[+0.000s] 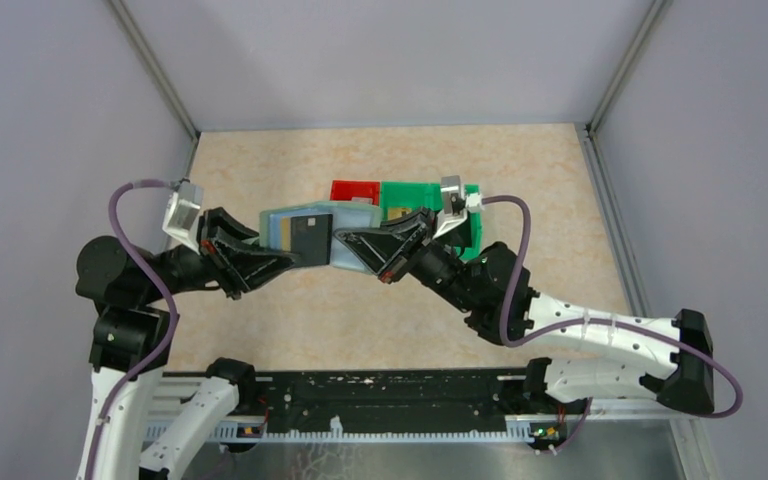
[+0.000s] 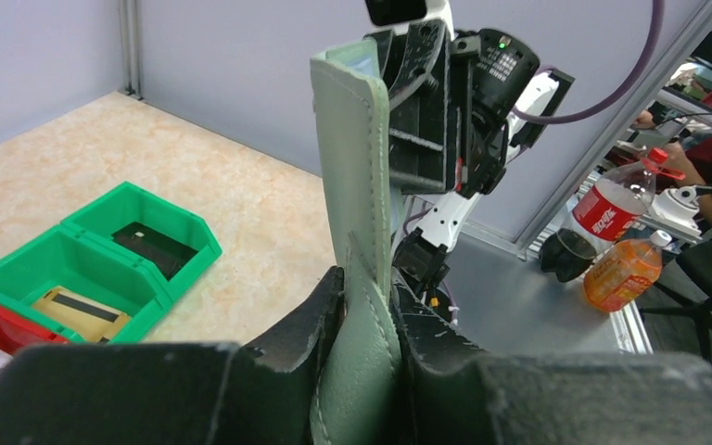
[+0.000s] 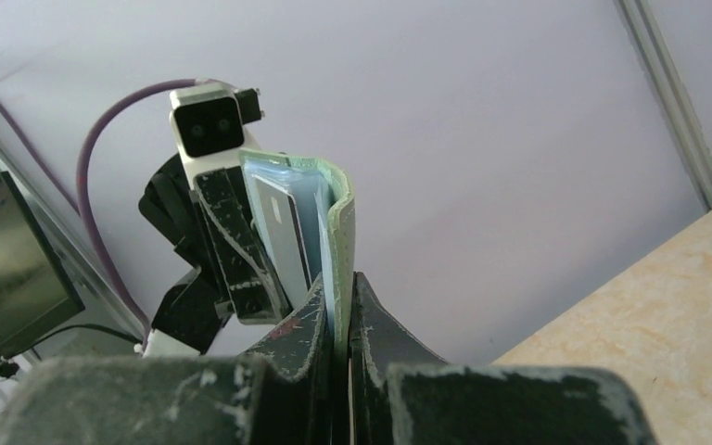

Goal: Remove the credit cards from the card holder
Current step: Remove the credit card from the card holder.

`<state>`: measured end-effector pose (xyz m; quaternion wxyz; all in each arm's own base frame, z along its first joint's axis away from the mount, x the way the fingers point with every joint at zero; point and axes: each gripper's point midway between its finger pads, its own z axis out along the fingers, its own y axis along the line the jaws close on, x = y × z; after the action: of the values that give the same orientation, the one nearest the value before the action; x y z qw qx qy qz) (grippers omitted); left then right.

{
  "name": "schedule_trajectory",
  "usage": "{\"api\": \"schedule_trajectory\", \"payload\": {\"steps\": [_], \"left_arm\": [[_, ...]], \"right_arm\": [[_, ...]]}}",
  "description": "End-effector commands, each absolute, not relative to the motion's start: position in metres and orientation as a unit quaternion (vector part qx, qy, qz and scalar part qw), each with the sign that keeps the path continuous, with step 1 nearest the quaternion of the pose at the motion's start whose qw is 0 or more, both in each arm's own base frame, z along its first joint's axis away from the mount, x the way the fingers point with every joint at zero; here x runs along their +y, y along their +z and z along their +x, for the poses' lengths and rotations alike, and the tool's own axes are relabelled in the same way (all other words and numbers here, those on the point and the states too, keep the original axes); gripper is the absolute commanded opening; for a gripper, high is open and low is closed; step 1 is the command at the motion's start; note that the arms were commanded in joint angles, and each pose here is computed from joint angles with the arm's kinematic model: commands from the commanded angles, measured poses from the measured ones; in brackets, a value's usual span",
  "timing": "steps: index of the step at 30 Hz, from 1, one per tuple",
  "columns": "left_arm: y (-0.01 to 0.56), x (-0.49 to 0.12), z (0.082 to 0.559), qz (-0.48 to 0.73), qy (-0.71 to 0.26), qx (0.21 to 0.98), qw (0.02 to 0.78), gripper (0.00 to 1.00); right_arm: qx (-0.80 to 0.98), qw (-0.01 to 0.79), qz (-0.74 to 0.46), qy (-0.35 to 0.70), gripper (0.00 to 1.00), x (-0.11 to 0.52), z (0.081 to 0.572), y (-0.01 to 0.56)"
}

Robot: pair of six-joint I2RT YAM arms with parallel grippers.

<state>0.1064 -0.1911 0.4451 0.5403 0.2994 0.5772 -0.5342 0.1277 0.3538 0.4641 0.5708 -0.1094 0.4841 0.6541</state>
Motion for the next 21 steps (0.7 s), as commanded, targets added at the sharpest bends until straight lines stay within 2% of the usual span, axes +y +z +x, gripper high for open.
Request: {"api": "schedule_trajectory", "payload": {"steps": [1, 4, 9, 11, 17, 21], "left_arm": [[0.464, -0.192, 0.101, 0.309, -0.540, 0.558, 0.548, 0.25], [0.464, -0.193, 0.100, 0.310, -0.546, 0.559, 0.542, 0.18], [0.462, -0.195, 0.102, 0.311, -0.552, 0.567, 0.527, 0.00], [0.461, -0.195, 0.104, 0.309, -0.552, 0.573, 0.521, 0.00], [0.442, -0.193, 0.129, 0.279, -0.522, 0.623, 0.511, 0.00], [0.425, -0.189, 0.147, 0.258, -0.491, 0.658, 0.510, 0.00]], "right_arm": [[0.447, 0.562, -0.096, 0.689, 0.00, 0.339, 0.117, 0.481], [0.442, 0.555, -0.092, 0.699, 0.00, 0.337, 0.114, 0.478], [0.438, 0.547, -0.089, 0.708, 0.02, 0.334, 0.112, 0.477], [0.444, 0.545, -0.083, 0.706, 0.21, 0.329, 0.116, 0.478], [0.454, 0.592, -0.049, 0.665, 0.51, 0.282, 0.137, 0.505], [0.443, 0.633, -0.050, 0.633, 0.54, 0.252, 0.133, 0.537]]}}
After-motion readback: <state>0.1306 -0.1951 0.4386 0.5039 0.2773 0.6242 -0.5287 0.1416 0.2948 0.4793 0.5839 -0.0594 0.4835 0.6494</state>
